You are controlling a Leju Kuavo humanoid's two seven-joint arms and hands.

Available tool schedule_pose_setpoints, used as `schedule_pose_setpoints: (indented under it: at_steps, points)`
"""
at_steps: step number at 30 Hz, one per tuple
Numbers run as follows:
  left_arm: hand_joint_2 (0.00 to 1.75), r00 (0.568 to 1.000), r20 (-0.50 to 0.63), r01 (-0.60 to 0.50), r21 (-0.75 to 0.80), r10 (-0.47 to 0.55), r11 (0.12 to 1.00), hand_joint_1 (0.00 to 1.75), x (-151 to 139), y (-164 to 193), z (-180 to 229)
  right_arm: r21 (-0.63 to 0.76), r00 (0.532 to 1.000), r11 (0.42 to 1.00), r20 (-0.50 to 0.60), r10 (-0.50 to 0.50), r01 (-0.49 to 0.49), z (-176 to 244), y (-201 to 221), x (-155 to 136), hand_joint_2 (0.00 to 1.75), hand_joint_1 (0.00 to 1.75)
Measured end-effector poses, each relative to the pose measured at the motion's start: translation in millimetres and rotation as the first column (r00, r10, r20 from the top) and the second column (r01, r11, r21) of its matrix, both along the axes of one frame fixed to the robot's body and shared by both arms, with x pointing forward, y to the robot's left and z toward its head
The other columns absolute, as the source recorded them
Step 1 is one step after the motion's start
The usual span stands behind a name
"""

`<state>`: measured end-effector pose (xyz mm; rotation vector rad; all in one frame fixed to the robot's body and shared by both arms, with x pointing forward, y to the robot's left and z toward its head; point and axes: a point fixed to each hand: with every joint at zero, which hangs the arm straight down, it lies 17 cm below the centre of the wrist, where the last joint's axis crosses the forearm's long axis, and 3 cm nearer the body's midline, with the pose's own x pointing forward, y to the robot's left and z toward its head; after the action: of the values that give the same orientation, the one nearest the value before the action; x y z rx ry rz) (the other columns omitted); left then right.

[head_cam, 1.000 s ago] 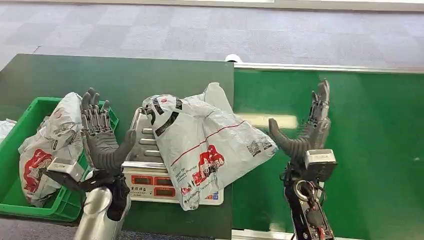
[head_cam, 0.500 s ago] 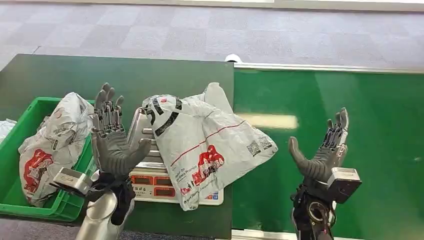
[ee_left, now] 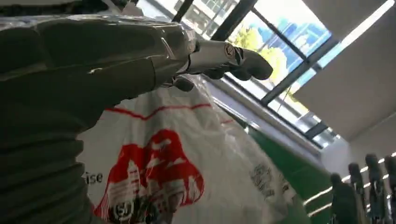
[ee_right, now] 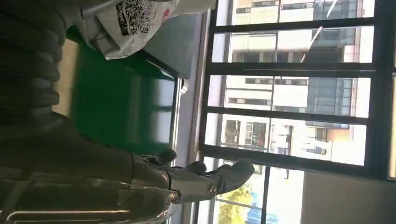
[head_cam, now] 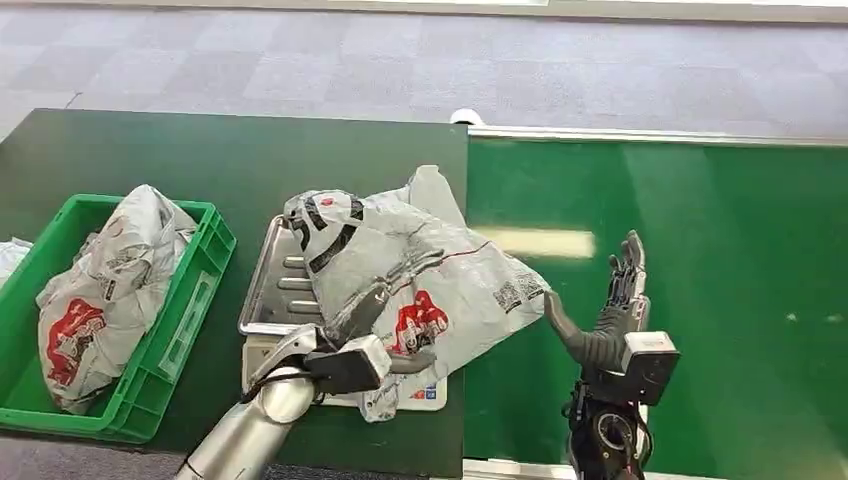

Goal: Moved the parcel from conveyor to table for the left to box.

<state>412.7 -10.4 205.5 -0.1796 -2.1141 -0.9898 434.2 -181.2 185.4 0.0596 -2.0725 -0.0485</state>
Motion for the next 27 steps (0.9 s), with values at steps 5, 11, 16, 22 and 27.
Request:
schedule_pose_setpoints:
  at_steps: [5,11,16,22,27]
  points:
    - [1.75,0.995,-0.088,0.048,0.059,-0.043,0.997,0.00,2.8,-10.1,-23.7,0.000,1.000,1.000,-0.019,0.011,-0.011,-5.7,4.0,1.0,1.75,0.00]
    - [1.75,0.961,-0.273,0.099,0.189,-0.044,0.977,0.00,12.0,-17.6,-76.8,-0.003,0.999,1.000,-0.046,0.026,-0.027,-12.1,9.3,2.9,1.75,0.00]
    - [1.75,0.963,-0.266,0.035,0.255,0.035,0.966,0.00,26.7,-15.5,-90.8,-0.004,0.998,1.000,-0.063,0.021,-0.021,-15.4,7.9,3.8,1.75,0.00]
    - [1.75,0.964,-0.257,0.009,0.275,0.064,0.961,0.00,31.6,-15.7,-93.9,-0.002,0.998,1.000,-0.069,0.014,-0.014,-17.6,5.6,3.3,1.75,0.00]
    - [1.75,0.972,-0.199,-0.049,0.346,0.124,0.937,0.28,37.5,-11.7,-99.4,0.001,0.997,1.000,-0.074,0.016,-0.016,-18.5,5.8,3.4,1.75,0.00]
